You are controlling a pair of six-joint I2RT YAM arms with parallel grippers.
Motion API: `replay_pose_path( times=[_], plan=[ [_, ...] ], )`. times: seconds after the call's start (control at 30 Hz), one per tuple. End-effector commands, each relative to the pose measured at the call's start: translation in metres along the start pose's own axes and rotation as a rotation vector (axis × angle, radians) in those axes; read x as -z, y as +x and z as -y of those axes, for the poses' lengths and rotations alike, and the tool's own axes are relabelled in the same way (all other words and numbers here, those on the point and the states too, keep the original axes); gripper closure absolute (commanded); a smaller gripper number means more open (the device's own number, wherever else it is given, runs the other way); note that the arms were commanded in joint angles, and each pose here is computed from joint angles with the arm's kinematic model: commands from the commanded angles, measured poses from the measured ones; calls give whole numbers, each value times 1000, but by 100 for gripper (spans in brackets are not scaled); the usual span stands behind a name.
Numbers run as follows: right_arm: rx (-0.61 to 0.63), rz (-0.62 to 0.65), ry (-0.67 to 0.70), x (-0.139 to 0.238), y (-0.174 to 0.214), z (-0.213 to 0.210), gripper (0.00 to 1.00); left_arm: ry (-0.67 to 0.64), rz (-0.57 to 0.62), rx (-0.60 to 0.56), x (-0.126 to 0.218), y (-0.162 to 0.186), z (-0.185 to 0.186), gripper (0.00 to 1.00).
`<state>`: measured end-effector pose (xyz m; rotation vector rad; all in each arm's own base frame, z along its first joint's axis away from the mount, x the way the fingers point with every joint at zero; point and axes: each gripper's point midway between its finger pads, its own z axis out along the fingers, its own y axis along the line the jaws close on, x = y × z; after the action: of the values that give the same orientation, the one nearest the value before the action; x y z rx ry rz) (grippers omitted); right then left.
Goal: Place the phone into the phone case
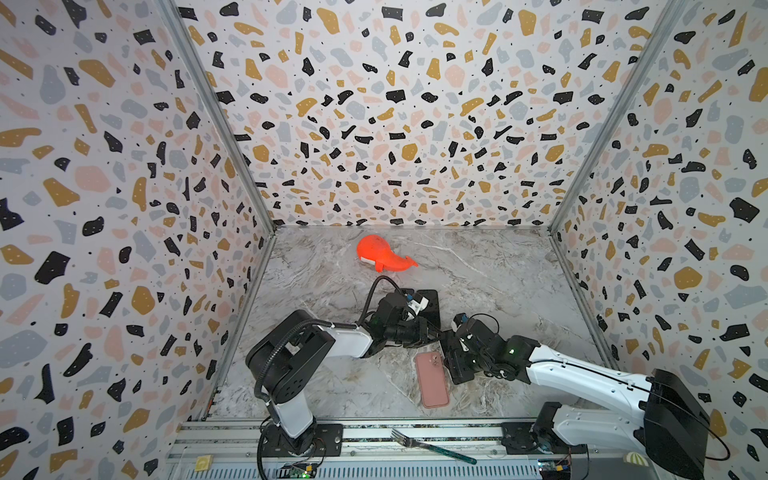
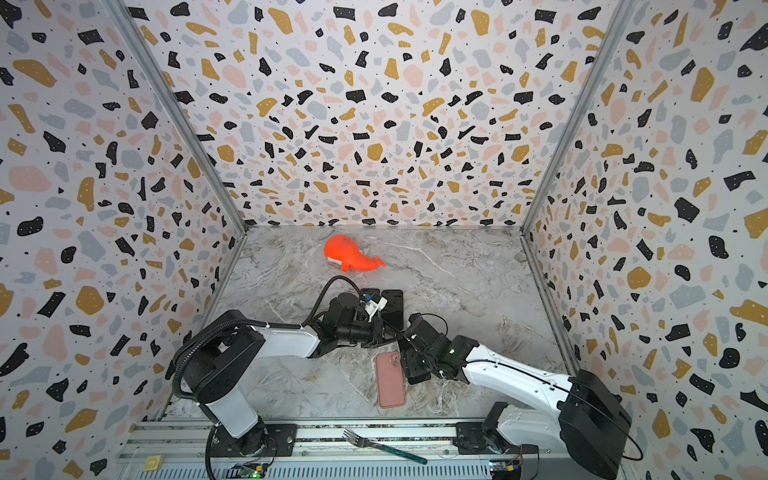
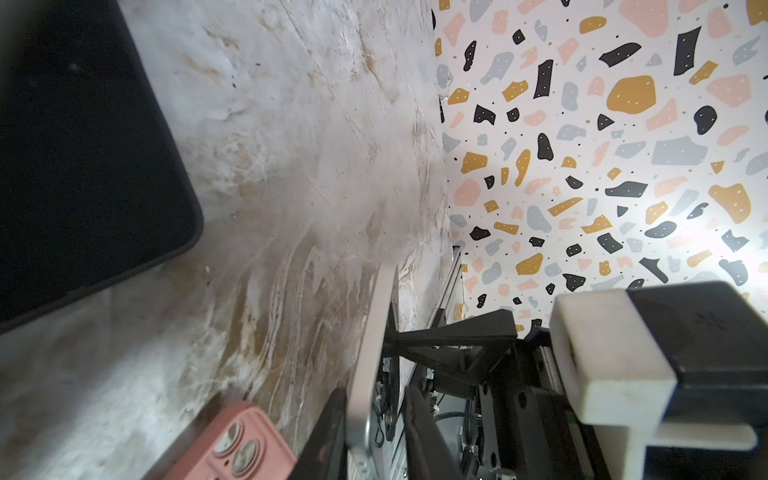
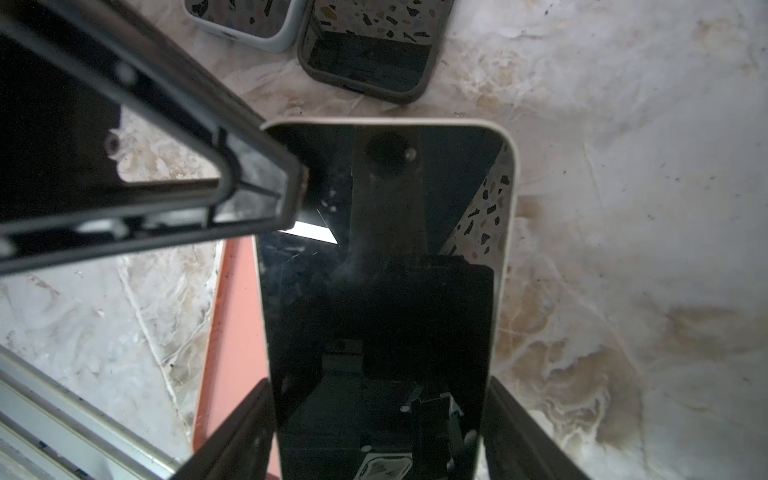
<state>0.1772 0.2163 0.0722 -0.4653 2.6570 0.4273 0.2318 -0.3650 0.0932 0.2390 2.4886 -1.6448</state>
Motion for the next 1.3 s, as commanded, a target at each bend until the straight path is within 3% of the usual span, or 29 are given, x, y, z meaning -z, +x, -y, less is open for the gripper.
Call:
replay_pose_path(
  times=[0.0, 0.27, 0.5, 0.77, 1.03, 1.27],
  plan=[
    [11, 36, -20, 4, -9, -5, 48, 49, 6, -40, -1, -3, 11, 82],
    [14, 40, -22, 5, -10, -5, 46, 37, 5, -32, -2, -2, 6, 93],
    [9, 69, -11, 10, -19, -1, 21, 55, 34, 16, 4, 0, 7, 98],
    [-41, 95, -85, 29, -28, -9, 11, 169, 138, 116, 19, -9, 30, 100],
    [-282, 232, -177, 69, -42, 7, 12, 260, 255, 140, 40, -30, 63, 100],
    [-531, 329, -367, 85, -51, 31, 13, 284, 311, 144, 42, -42, 70, 100]
  ],
)
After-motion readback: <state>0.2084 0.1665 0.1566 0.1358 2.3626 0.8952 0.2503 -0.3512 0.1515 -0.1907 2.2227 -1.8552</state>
